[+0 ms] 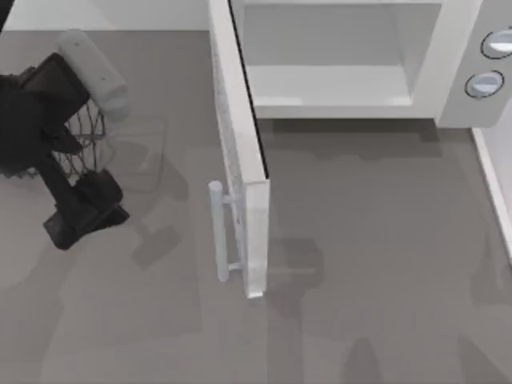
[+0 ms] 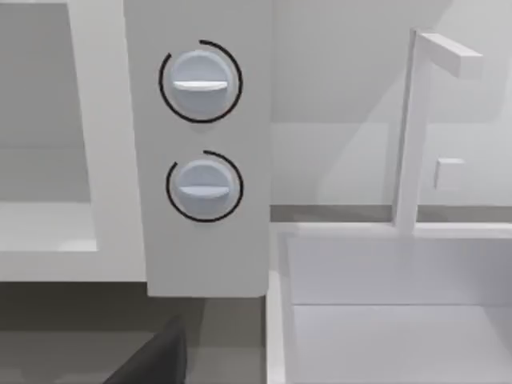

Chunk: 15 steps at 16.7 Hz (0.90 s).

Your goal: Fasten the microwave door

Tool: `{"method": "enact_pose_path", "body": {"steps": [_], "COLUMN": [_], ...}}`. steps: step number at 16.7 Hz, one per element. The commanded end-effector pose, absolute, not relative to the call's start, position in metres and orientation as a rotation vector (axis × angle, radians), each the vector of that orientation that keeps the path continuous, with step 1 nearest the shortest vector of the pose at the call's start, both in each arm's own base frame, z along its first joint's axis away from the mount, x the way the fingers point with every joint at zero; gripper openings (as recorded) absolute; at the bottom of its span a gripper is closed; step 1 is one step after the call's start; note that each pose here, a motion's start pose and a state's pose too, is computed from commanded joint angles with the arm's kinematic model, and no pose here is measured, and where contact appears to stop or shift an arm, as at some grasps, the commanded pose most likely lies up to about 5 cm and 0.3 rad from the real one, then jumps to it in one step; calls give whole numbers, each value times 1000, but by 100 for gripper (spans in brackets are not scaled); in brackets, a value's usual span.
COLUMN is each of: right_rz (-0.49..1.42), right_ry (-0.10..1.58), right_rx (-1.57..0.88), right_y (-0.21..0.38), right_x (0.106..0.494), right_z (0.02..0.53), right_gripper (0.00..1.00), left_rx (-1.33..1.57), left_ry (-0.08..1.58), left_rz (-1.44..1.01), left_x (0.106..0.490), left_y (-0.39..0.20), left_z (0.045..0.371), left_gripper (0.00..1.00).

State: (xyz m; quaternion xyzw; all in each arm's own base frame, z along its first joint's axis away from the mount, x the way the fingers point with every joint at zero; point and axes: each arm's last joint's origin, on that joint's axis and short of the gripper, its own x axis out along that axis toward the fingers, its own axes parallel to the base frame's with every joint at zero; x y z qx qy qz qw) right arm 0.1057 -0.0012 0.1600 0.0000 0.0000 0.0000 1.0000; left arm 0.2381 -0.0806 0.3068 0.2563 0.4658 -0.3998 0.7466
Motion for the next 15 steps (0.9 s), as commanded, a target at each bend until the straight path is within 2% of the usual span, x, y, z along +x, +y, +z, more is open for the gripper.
{"method": "enact_pose_path", "body": {"steps": [3, 7, 11, 15], "right_rz": [0, 0, 0, 0], "right_ry": [0, 0, 0, 0], "right_rx": [0, 0, 0, 0], "right_y": [-1, -1, -1, -1], "right_x": [106, 106, 106, 106], "right_z": [160, 160, 160, 160], "right_gripper": [100, 100, 100, 100], "left_rx": [620, 682, 722, 728], "left_ry": [1040, 962, 872, 856], "left_rz": [-1034, -1184, -1261, -1272], "left_x": [270, 301, 314, 316], "left_y": [-102, -125, -137, -139], "left_z": [329, 357, 374, 376], "left_gripper": [100, 100, 100, 100]}}
